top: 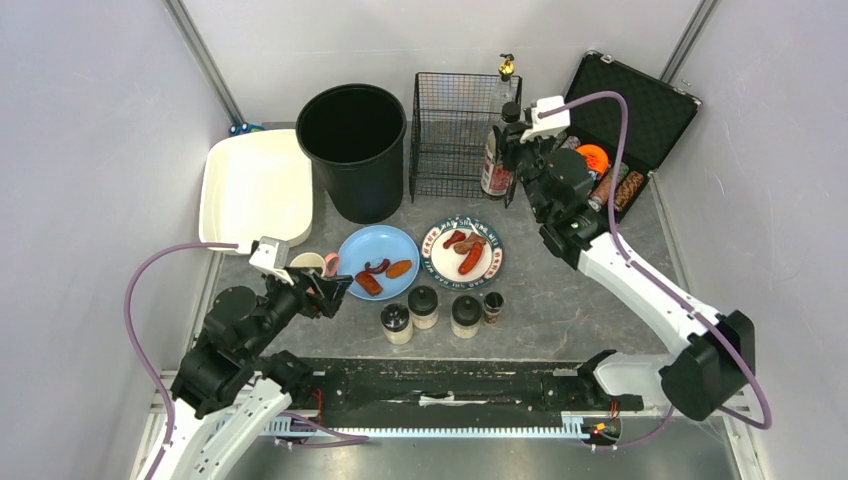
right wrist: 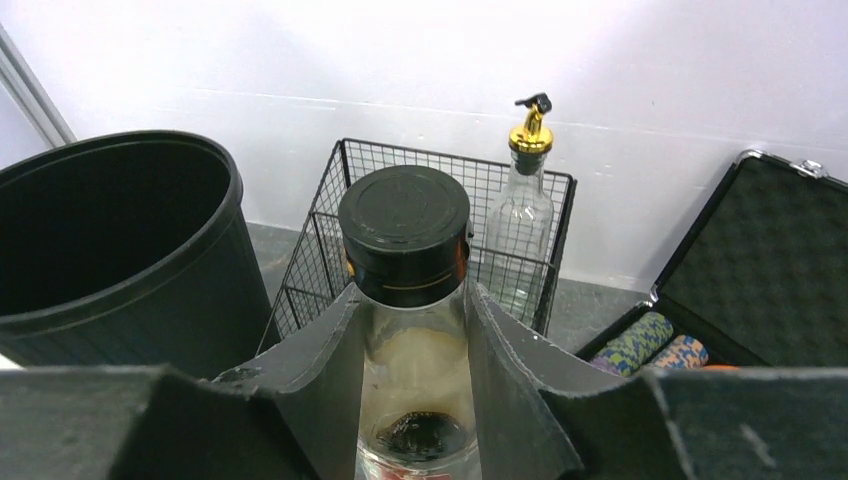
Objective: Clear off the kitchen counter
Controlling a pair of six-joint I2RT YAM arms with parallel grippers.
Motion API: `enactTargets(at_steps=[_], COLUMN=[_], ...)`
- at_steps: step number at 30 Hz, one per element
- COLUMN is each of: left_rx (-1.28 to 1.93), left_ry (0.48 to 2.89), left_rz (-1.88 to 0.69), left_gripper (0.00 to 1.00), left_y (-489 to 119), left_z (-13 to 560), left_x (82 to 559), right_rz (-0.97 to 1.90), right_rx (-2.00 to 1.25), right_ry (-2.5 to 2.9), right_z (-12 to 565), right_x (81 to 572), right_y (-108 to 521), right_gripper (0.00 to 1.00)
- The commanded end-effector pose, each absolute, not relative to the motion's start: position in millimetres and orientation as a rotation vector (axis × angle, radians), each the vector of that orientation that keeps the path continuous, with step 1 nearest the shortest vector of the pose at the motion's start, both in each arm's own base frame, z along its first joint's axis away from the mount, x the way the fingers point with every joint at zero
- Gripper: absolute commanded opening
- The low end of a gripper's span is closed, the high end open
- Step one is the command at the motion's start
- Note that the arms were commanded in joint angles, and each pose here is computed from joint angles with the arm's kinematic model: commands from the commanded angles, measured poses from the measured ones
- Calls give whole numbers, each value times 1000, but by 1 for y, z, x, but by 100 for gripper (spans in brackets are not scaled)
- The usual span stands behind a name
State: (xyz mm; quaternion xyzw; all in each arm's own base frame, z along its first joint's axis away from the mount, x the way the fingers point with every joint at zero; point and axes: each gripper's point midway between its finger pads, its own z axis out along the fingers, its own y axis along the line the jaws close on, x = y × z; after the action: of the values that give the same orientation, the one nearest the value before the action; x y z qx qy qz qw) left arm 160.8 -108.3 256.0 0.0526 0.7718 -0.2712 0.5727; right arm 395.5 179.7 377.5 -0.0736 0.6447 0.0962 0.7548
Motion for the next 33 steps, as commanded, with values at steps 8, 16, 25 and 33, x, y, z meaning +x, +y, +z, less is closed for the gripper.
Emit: enactTargets(at_steps=[8, 16, 25, 33], left_rx=[151, 147, 142, 133], left_ry=[1792, 1794, 1809, 1821], left_rz=[-630, -626, -613, -605], left_gripper=[80, 80, 80, 80], left_y=[-109, -108, -108, -107], left_z=[258, 258, 255, 253], left_x=[161, 161, 164, 165], right_rz=[231, 210, 162, 145], right_rx=[-27, -36, -25, -26], right_ry=[1011, 938, 864, 775], right_z=[504, 521, 542, 553], right_x=[411, 435, 462, 483], right_y=[182, 198, 210, 226], right_gripper=[0, 0, 0, 0])
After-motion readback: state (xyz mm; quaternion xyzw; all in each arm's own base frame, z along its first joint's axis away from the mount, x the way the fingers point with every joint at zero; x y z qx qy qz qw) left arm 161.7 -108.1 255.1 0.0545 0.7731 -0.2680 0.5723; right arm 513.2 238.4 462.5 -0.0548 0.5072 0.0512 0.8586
